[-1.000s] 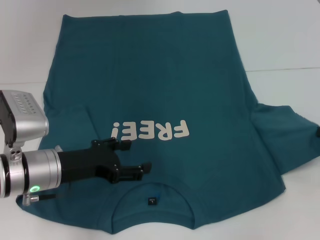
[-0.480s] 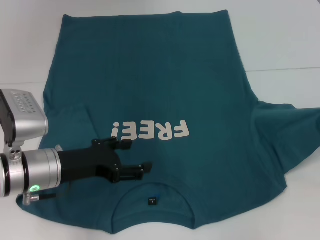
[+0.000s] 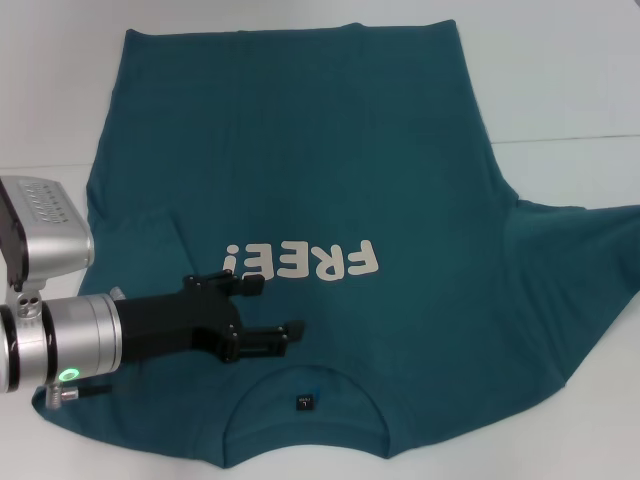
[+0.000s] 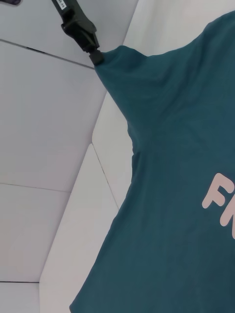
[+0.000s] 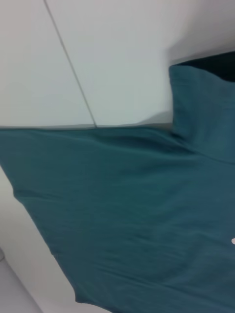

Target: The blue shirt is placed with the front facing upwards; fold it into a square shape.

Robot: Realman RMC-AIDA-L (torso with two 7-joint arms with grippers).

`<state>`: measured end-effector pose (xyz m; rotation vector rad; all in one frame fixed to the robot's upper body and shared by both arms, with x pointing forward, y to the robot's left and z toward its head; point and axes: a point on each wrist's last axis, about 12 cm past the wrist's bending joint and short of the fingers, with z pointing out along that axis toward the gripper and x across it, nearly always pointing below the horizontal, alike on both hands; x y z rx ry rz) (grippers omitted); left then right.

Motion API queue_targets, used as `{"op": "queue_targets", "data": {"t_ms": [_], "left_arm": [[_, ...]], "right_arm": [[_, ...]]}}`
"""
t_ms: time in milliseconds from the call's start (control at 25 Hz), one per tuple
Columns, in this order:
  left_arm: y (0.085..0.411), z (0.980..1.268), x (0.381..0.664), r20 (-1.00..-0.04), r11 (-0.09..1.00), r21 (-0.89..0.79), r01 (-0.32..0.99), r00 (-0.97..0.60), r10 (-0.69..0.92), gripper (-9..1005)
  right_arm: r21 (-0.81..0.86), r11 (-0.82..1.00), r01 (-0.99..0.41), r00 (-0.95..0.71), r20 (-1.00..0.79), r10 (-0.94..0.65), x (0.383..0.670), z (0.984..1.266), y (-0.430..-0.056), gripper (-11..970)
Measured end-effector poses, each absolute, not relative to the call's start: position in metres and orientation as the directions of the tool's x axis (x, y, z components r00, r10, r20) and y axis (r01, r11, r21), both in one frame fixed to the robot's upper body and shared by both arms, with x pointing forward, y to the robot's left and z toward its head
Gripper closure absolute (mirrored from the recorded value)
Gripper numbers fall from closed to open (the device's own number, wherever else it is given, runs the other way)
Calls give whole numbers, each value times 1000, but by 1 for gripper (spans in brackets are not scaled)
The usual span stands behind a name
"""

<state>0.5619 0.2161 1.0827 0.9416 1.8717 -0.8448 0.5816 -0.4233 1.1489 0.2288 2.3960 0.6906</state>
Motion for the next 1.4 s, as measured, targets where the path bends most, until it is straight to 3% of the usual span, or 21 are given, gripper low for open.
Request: {"op": "queue_targets", "data": {"t_ms": [680,1400], "left_arm": [[216,1083,562,-896,486,-183,854,-349,275,109],[216,1083,562,-897,486,-187,853,-350,269,108]], "right_arm": [[516,853,-79,-817,-523,242,592,1166,-408,934],[425,861,-281,-868,-495,-39,628,1201,-336,926]]}}
